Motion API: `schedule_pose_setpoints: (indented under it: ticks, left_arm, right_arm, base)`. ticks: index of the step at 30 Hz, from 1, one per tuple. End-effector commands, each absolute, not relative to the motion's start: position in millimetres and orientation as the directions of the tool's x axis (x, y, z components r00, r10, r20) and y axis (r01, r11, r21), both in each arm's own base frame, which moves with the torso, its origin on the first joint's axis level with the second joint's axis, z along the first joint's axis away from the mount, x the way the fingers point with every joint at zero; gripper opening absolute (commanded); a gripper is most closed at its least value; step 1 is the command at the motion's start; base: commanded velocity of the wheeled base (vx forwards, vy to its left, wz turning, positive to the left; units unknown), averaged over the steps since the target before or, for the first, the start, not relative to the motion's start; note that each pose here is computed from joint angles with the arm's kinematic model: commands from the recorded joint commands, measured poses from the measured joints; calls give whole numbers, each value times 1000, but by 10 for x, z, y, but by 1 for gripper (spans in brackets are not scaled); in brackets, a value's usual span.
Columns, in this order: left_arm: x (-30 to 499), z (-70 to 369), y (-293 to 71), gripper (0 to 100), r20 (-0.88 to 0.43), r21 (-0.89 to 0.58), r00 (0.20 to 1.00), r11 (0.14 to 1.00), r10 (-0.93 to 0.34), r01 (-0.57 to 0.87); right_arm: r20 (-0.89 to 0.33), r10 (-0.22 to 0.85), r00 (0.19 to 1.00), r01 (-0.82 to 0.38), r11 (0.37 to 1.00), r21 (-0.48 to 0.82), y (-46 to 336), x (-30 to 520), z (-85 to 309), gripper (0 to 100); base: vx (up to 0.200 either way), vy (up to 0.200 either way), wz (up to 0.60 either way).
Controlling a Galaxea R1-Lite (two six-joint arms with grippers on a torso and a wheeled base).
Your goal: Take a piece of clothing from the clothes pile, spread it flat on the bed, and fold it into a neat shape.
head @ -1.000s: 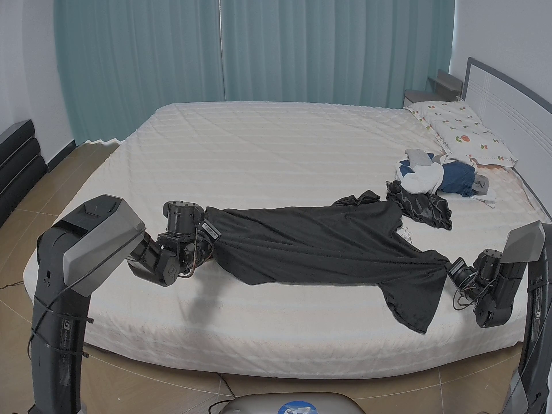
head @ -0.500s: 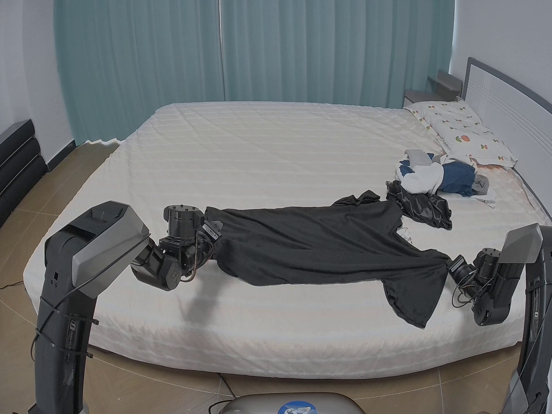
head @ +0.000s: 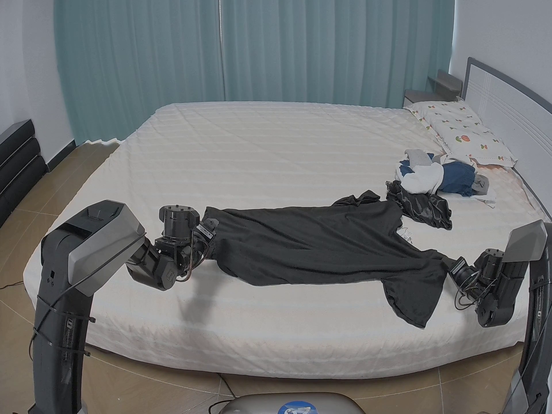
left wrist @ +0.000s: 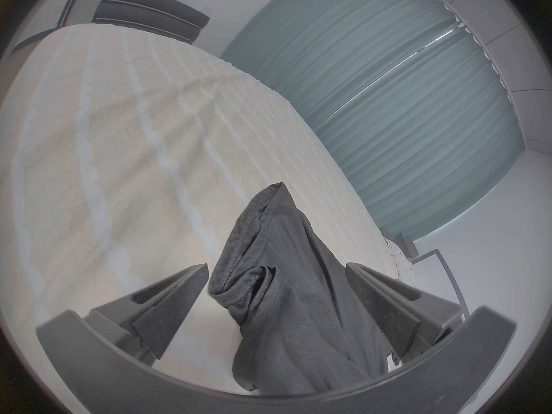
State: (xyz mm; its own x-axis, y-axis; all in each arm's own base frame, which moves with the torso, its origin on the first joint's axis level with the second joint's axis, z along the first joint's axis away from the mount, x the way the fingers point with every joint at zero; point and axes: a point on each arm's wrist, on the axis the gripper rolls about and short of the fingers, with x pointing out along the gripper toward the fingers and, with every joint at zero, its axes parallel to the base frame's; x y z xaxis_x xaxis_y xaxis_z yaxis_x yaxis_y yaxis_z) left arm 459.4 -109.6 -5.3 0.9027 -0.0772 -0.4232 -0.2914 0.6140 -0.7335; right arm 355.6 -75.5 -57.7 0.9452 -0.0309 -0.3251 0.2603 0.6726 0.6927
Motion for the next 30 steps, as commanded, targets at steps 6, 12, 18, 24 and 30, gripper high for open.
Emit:
schedule_pose_setpoints:
  ticks: [6,12,18,24,30]
  left_arm:
    - [4491,220,-937,100,-405,-765,912,572,-69,-296]
    - [4454,377,-797,100,-386,-812,921,495,-56,-310]
    - [4372,300,-839,100,-423,-812,897,494,-129,-312]
    - [4302,233,-1006,100,-451,-796,877,519,-166,-311]
    - [4280,199,-1056,100,-460,-790,870,528,-175,-311]
  right_arm:
    - [-354,90,931,204,674,710,-633,3119,-205,100]
    - [-454,187,871,185,730,658,-414,2871,-314,100]
    - [-530,266,805,164,759,630,-225,2711,-446,100]
    - [-570,278,773,149,794,589,-183,2664,-558,100]
    - [-575,296,763,136,796,590,-117,2658,-568,100]
  base:
    - [0,0,0]
    - [0,0,0]
    - [0,0,0]
    - [0,0,0]
    - [0,0,0]
